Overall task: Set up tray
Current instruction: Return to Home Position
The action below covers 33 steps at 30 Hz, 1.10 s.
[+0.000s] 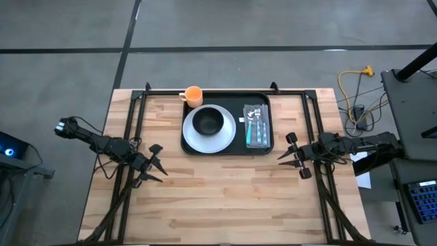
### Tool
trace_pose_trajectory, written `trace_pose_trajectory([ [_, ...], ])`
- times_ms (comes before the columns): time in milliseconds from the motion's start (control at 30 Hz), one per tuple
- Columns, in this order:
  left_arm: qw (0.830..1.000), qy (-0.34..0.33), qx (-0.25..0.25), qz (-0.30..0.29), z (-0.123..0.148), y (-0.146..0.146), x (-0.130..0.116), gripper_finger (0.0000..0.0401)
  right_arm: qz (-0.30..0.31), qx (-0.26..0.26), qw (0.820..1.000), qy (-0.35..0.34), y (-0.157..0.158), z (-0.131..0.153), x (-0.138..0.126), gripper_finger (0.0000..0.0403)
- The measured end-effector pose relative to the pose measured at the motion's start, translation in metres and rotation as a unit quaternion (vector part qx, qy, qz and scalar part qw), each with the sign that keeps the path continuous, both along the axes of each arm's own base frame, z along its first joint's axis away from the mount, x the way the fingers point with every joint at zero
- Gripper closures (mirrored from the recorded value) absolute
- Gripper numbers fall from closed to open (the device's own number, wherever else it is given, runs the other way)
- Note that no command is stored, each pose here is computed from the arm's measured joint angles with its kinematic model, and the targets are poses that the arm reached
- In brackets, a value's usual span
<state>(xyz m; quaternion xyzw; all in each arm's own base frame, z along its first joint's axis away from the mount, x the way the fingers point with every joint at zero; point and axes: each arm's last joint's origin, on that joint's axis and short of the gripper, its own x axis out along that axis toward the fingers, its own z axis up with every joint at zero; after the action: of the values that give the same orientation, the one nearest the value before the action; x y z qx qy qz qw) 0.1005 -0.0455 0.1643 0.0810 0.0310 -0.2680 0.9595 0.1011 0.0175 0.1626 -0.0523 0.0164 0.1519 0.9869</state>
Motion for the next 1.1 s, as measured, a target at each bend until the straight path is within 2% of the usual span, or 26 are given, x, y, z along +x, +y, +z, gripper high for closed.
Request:
trace_pose_trajectory([
  [267, 1.000, 0.000, 0.000, 0.000, 0.0000, 0.0000, 0.0000, 0.0279, 0.000, 0.000, 1.000, 0.000, 0.0000, 0.0000, 0.0000, 0.0318],
  [667, 1.000, 0.000, 0.000, 0.000, 0.0000, 0.0000, 0.0000, 0.0279, 0.000, 0.000, 1.000, 0.000, 0.0000, 0.0000, 0.0000, 0.0333],
  [1100, 1.000, 0.000, 0.000, 0.000, 0.0000, 0.0000, 0.0000, 0.0279, 0.000, -0.001, 1.000, 0.000, 0.0000, 0.0000, 0.0000, 0.0318],
])
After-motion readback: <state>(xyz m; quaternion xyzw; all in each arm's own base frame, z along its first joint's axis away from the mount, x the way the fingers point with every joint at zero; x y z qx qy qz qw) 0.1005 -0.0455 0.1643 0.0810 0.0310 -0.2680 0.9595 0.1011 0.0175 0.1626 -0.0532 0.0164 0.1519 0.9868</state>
